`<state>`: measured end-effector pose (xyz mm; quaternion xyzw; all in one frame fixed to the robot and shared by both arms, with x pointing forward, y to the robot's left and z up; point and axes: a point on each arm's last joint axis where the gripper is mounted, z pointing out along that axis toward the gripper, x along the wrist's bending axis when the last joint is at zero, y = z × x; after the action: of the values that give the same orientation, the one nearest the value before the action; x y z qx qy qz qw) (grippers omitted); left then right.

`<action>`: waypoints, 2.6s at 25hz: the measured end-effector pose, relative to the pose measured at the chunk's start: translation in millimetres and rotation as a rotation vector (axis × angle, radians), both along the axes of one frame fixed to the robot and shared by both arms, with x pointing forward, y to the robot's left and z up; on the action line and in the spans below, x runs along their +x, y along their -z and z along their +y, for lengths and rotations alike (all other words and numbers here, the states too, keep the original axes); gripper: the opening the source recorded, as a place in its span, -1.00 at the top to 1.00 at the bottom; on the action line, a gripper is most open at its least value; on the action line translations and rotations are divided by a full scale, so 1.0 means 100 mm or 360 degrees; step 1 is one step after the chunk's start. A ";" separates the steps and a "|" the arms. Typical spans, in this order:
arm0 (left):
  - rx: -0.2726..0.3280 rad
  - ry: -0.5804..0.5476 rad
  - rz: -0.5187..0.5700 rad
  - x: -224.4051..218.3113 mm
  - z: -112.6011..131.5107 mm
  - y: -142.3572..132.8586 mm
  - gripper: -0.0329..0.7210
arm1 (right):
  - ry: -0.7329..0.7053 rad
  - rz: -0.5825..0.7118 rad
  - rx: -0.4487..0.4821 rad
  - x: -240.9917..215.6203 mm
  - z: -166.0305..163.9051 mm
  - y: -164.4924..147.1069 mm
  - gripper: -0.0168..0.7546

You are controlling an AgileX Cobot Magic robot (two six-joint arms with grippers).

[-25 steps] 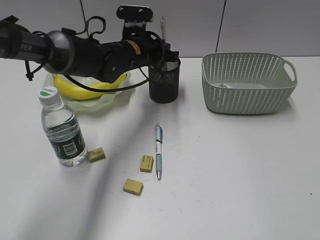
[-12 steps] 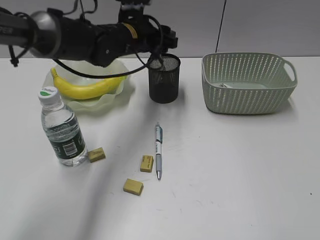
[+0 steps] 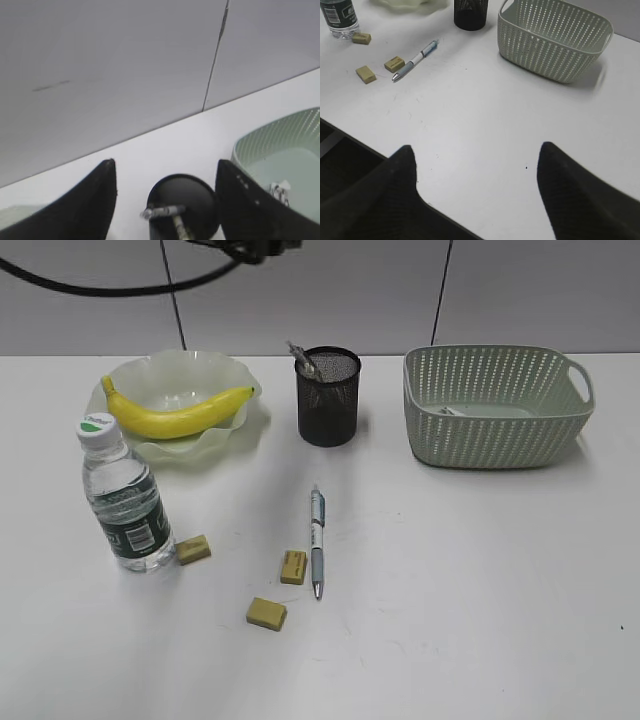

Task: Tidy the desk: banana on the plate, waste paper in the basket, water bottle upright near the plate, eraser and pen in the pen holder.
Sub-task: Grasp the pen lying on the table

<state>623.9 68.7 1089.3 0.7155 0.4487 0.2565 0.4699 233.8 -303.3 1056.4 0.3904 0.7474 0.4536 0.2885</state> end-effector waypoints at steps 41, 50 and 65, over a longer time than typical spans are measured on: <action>0.0140 -0.0008 0.0392 -3.54 2.15 0.16 -0.24 | -0.0108 0.0895 -0.0096 2.02 1.45 -0.20 -0.58; 0.0158 0.0104 0.0294 -3.63 2.17 0.28 -0.24 | 0.0011 0.1097 -0.0184 2.80 2.38 0.15 -0.58; 0.0158 0.0106 0.0292 -3.63 2.17 0.28 -0.24 | 0.0268 0.1611 -0.0469 3.45 3.04 1.15 -0.58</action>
<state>260.5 285.6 1061.4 0.7730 0.4526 0.1961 0.3990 578.5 0.8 941.1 0.5743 0.8150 0.0739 -0.0210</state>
